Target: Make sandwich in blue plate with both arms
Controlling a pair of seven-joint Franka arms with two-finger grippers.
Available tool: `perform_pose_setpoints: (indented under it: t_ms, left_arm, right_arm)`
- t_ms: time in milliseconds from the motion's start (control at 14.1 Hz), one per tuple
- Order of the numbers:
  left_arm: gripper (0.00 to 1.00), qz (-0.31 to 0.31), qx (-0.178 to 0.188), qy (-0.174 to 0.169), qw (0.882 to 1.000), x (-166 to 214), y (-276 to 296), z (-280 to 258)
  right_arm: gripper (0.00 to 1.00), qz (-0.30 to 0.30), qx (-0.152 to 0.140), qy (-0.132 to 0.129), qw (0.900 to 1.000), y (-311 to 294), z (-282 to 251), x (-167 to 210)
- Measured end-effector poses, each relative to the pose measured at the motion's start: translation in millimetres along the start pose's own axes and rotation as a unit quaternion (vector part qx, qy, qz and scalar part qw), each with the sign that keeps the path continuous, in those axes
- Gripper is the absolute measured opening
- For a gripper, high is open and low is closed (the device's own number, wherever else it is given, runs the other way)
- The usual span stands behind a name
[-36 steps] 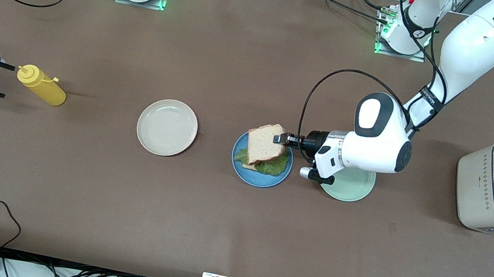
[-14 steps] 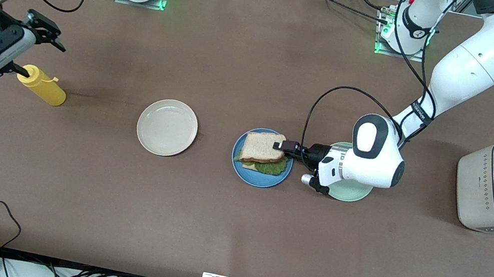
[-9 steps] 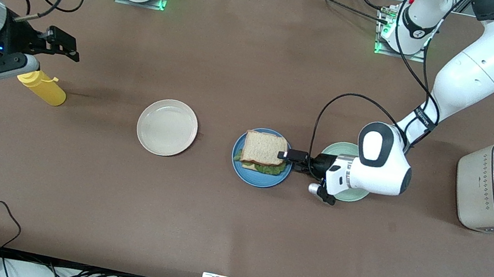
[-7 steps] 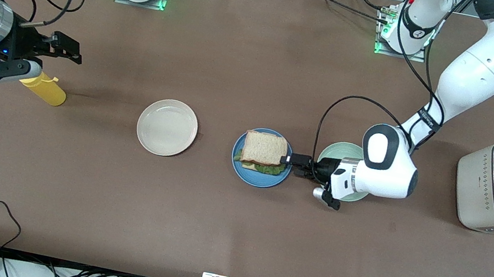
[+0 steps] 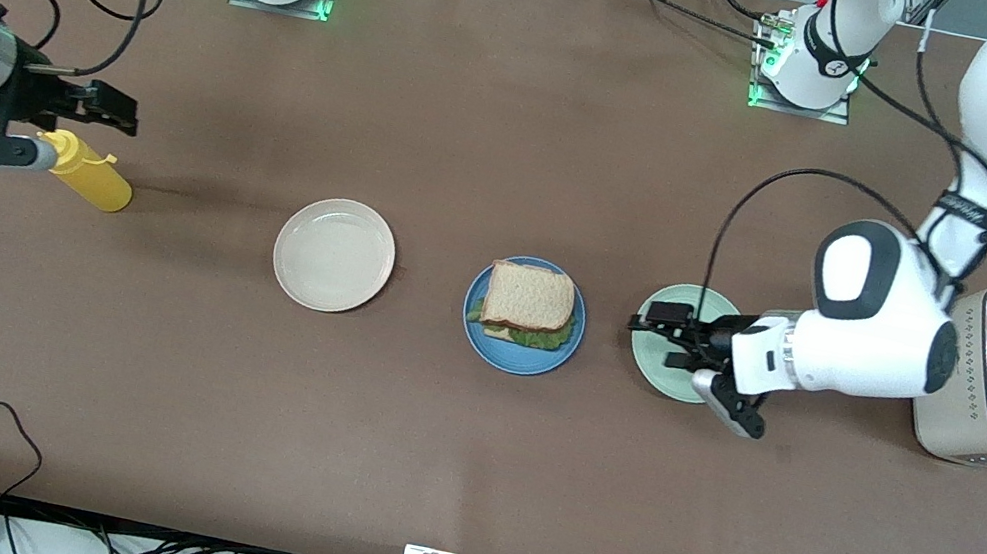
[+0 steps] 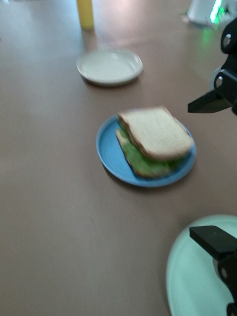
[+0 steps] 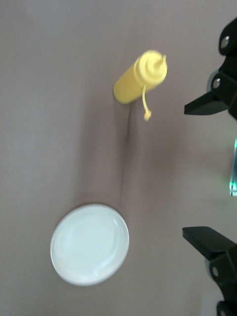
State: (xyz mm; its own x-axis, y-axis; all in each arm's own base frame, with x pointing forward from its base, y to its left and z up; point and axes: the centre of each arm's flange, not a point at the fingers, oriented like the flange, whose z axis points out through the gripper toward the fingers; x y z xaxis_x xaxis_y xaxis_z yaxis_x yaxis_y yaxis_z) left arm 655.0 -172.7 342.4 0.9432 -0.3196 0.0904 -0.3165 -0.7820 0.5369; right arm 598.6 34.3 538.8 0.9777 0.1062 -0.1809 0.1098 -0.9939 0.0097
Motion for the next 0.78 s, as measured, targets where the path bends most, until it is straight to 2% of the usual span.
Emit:
perform_pose_setpoints:
  t_ms: [213, 354, 638, 780]
  left_arm:
    - [1.00, 0.005, 0.115, -0.033, 0.993, -10.9, 3.7, -41.9]
    - [1.00, -0.010, 0.187, -0.031, 0.982, -16.1, -3.2, -72.3]
    - [1.00, -0.077, 0.271, -0.010, 0.959, -35.2, -40.9, -156.9]
    - [1.00, -0.118, 0.284, -0.015, 0.952, -51.1, -46.5, -208.7]
  right_arm:
    - [1.00, 0.021, -0.008, 0.021, 1.000, 25.3, -3.3, 3.0]
    - [1.00, 0.026, -0.008, 0.023, 0.999, 29.8, -4.8, 2.3]
    - [1.00, 0.023, -0.008, 0.031, 0.999, 25.1, -14.5, -1.8]
    - [1.00, 0.022, -0.007, 0.034, 0.999, 23.1, -17.6, -3.3]
